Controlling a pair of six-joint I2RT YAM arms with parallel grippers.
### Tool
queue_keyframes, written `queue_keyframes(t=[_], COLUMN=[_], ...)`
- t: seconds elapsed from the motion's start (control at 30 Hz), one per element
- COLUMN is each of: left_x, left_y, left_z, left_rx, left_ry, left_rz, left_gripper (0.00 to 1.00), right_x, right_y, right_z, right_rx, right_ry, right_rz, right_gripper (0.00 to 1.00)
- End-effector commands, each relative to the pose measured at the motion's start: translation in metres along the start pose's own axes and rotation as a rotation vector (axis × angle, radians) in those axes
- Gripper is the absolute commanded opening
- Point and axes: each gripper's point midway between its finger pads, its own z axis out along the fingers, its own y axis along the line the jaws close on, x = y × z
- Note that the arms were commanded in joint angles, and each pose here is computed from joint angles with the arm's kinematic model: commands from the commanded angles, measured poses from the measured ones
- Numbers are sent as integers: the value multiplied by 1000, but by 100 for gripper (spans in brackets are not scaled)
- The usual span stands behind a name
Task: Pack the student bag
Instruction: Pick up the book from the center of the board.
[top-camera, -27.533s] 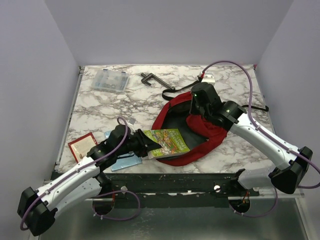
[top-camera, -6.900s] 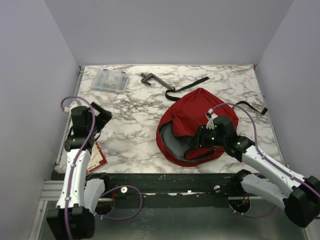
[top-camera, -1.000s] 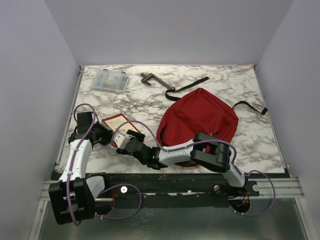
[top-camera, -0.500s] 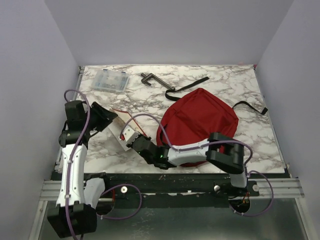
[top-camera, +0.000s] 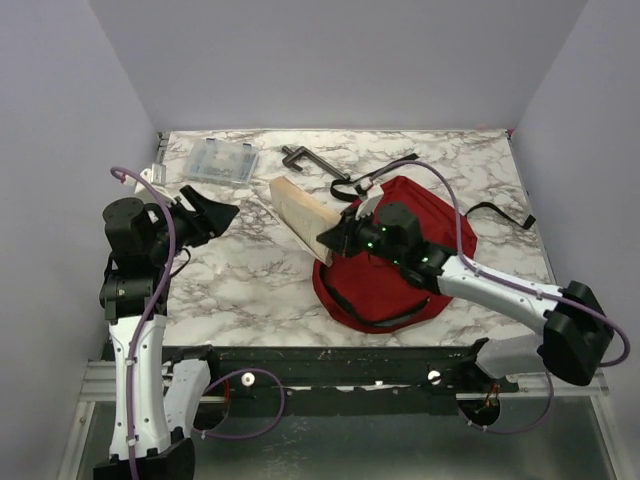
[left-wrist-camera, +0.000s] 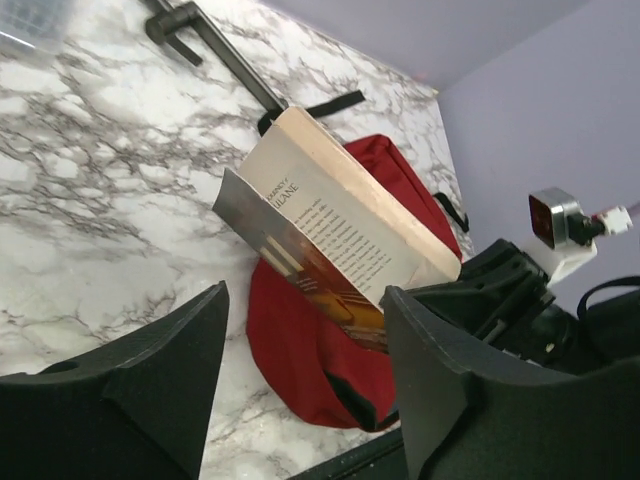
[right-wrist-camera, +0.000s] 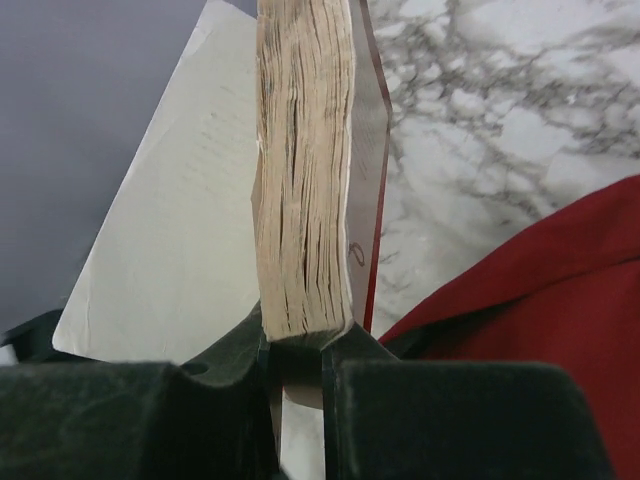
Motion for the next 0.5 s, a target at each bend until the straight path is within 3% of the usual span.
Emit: queue_keyframes(t=[0.0, 0.17, 0.3, 0.47], left_x=[26, 60, 76, 92], left_y=[-16, -44, -55, -66], left_z=[4, 5, -3, -10], left_rx=[154, 399, 485, 581], left_ry=[87, 222, 237, 302], left_rz=[49, 46, 108, 130], left_gripper=[69, 81, 85, 90], right_x=[3, -25, -42, -56], right_y=[25, 24, 30, 64], right_z=[-50, -100, -127, -154], right_rx=[-264, -387, -452, -663], right_ry=[158, 152, 150, 193], right_rz=[311, 410, 450, 480], right_gripper=[1, 0, 0, 1])
